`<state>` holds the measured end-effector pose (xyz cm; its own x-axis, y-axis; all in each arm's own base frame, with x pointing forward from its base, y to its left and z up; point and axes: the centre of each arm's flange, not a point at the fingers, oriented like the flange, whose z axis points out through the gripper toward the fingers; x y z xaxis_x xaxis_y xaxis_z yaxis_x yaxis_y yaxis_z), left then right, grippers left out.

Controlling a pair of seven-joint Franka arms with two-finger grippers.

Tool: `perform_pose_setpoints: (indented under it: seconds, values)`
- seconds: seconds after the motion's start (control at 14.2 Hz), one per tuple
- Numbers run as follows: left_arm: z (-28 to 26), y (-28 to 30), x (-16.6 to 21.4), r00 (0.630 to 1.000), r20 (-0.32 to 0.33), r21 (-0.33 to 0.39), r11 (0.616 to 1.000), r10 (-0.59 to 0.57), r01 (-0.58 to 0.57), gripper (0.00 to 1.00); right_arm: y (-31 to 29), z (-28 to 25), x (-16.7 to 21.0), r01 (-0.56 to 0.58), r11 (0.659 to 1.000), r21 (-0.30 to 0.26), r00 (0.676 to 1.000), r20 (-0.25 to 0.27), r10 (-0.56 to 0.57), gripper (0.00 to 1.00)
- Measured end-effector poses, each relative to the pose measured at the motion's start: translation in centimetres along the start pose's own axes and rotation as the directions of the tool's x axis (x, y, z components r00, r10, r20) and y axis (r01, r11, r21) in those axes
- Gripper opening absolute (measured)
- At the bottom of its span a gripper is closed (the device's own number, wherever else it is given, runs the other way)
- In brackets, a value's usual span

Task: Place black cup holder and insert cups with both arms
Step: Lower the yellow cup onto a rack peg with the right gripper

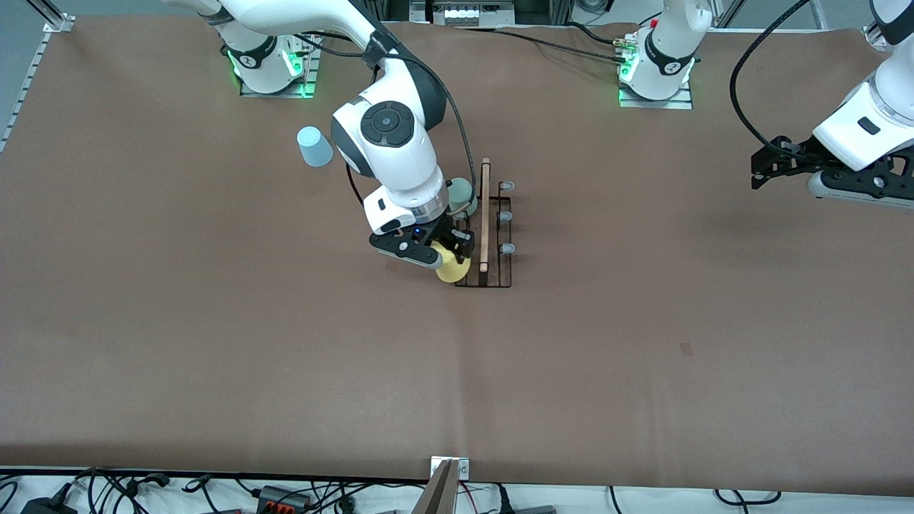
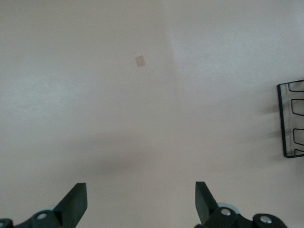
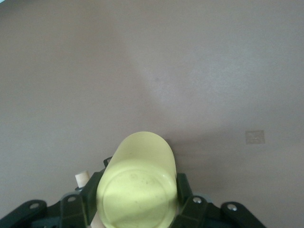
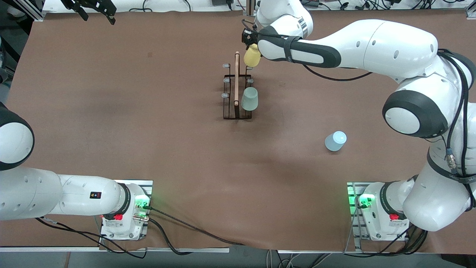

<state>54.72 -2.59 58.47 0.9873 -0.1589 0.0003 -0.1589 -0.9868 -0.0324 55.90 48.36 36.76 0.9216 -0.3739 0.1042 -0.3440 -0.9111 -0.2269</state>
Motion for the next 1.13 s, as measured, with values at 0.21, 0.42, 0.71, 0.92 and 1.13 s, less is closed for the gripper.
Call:
perform_pose_setpoints:
  seconds: [0.21,0.42,0.71,0.92,1.13]
  values:
    - [0.0,0.0,0.0,1.000,0.000,0.000,1.000,0.000,0.000,1.00,-0.4,0.7,-0.9,0.012,1.000,-0.005,1.000,0.007,-0.012,0.67]
    - [0.0,0.0,0.0,1.000,0.000,0.000,1.000,0.000,0.000,1.00,-0.3,1.2,-1.0,0.001,1.000,-0.007,1.000,0.022,0.000,0.67]
    - [0.0,0.0,0.0,1.000,0.000,0.000,1.000,0.000,0.000,1.00,0.0,0.0,-0.1,-0.022,1.000,-0.012,0.999,0.028,0.022,0.67]
    - [0.0,0.0,0.0,1.000,0.000,0.000,1.000,0.000,0.000,1.00,0.0,-1.6,0.2,-0.047,0.999,0.001,0.998,0.045,0.046,0.67]
    - [0.0,0.0,0.0,1.000,0.000,0.000,1.000,0.000,0.000,1.00,-0.2,-2.2,-0.4,-0.042,0.999,0.003,0.998,0.053,0.041,0.67]
